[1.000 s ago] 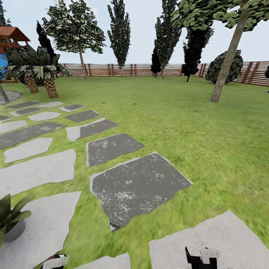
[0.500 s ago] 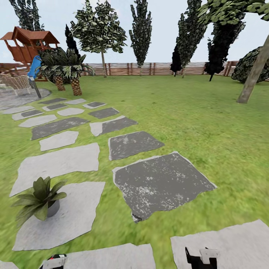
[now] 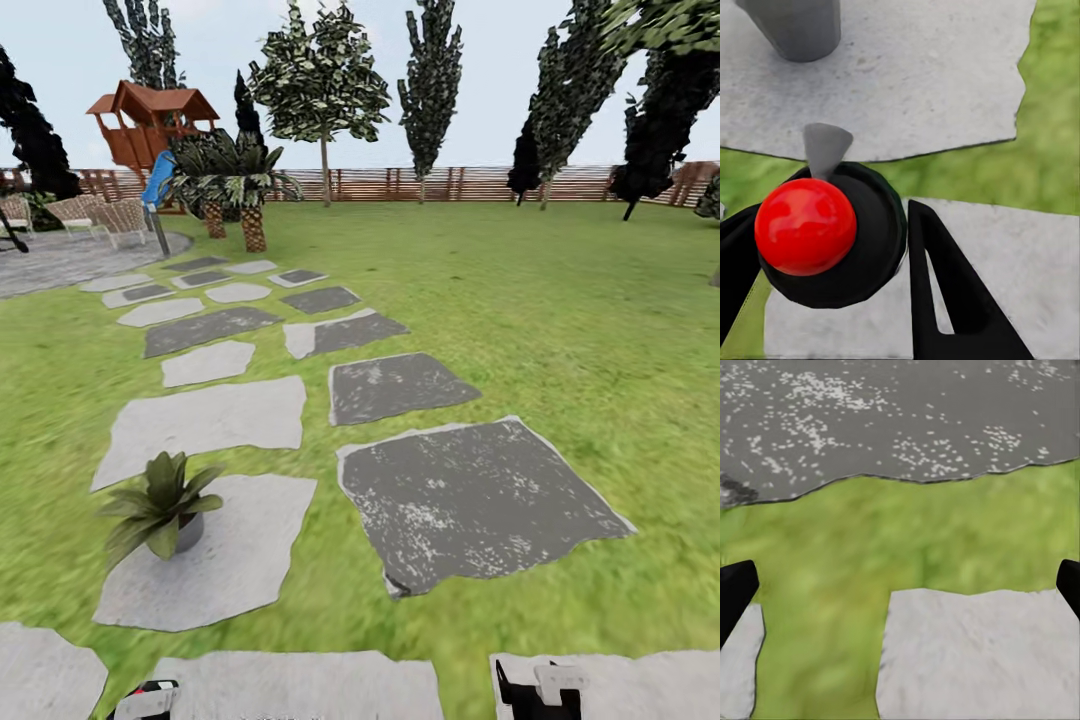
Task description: Pick up the pesticide atomizer in the garden and spray insectifuge to fully cover both potted plants in the garden.
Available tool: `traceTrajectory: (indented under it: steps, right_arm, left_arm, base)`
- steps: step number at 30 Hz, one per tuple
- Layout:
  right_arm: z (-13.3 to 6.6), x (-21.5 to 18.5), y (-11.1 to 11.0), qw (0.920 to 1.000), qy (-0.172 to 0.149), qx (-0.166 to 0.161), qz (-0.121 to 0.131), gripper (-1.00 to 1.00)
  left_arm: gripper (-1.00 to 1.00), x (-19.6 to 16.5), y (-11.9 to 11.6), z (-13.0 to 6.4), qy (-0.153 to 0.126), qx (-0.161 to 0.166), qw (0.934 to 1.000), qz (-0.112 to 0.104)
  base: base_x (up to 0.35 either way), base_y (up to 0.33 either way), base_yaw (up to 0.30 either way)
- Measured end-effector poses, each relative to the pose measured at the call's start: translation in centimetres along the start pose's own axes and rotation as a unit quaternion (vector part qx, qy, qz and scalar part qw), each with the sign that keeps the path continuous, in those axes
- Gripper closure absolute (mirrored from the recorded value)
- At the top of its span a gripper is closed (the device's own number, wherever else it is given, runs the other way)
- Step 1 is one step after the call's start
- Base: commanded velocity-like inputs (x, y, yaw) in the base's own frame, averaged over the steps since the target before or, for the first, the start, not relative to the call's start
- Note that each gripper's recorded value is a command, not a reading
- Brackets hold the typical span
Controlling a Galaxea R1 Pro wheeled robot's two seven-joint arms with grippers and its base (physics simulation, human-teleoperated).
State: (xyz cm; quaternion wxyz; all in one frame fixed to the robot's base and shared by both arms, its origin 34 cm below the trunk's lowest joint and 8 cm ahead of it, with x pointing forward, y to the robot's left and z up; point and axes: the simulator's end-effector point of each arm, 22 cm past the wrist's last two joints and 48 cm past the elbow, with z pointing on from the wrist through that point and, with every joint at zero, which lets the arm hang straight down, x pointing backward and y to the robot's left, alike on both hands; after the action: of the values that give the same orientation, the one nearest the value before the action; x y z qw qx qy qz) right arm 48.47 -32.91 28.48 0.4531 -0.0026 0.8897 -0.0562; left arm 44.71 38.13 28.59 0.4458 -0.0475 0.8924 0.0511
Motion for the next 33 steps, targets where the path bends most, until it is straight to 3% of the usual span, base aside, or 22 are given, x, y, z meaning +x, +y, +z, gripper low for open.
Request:
traceTrajectory:
  steps: [33]
  right_arm:
    - [0.1,1.0,0.0,0.9999,0.010,0.000,-0.001,-1.00]
  left_arm:
    - [1.00,1.1,0.1,0.0,0.012,-0.001,0.9999,0.002]
  base:
    - [0.000,0.000,0.244]
